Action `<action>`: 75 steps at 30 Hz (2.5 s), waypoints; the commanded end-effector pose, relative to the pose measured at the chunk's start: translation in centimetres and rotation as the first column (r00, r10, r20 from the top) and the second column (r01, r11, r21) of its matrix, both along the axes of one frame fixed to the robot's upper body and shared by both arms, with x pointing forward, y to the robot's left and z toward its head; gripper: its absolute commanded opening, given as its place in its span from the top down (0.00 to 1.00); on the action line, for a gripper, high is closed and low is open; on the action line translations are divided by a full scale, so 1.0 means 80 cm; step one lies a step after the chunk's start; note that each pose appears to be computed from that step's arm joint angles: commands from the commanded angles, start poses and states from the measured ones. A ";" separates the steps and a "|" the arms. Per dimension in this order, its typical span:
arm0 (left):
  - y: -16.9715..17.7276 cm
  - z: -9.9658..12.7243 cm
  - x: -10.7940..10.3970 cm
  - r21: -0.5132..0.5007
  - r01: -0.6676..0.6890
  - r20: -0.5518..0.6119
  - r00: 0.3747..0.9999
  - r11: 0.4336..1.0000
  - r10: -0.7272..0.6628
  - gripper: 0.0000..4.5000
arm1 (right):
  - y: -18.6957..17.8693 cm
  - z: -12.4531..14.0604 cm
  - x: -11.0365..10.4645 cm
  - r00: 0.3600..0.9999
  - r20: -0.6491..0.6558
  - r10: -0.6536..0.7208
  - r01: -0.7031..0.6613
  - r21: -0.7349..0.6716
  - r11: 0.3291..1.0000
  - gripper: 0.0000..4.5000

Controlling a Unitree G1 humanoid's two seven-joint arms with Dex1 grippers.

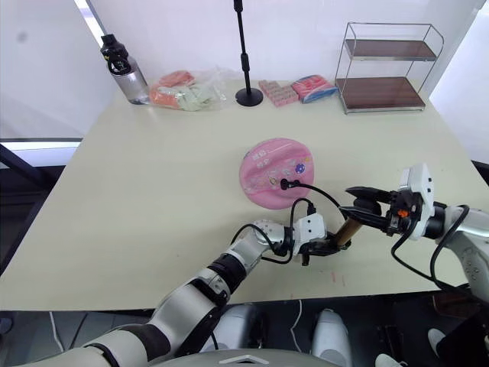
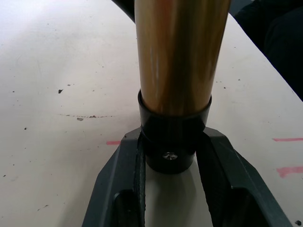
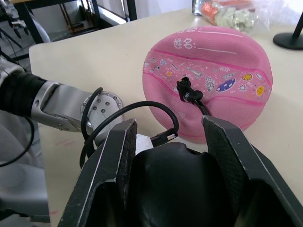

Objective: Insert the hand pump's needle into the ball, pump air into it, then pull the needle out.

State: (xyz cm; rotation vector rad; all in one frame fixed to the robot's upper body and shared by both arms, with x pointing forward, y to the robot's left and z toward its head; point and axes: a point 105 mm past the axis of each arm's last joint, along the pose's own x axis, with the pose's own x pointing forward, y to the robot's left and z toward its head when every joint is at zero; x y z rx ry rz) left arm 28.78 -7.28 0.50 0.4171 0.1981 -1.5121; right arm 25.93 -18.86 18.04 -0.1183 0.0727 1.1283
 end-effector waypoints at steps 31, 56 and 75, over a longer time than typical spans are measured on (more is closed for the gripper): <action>0.024 -0.051 -0.017 0.143 -0.011 -0.099 0.995 0.990 0.025 0.76 | -0.005 0.027 -0.006 0.997 -0.074 -0.011 0.007 -0.055 0.998 0.62; 0.023 -0.052 -0.016 0.151 -0.011 -0.093 0.995 0.988 0.025 0.76 | 0.003 -0.014 0.009 0.999 0.039 -0.020 0.020 0.016 1.000 0.62; 0.028 -0.055 -0.016 0.157 -0.007 -0.095 0.995 0.988 0.022 0.76 | -0.022 0.189 -0.017 0.976 0.214 -0.039 -0.001 0.185 0.983 0.62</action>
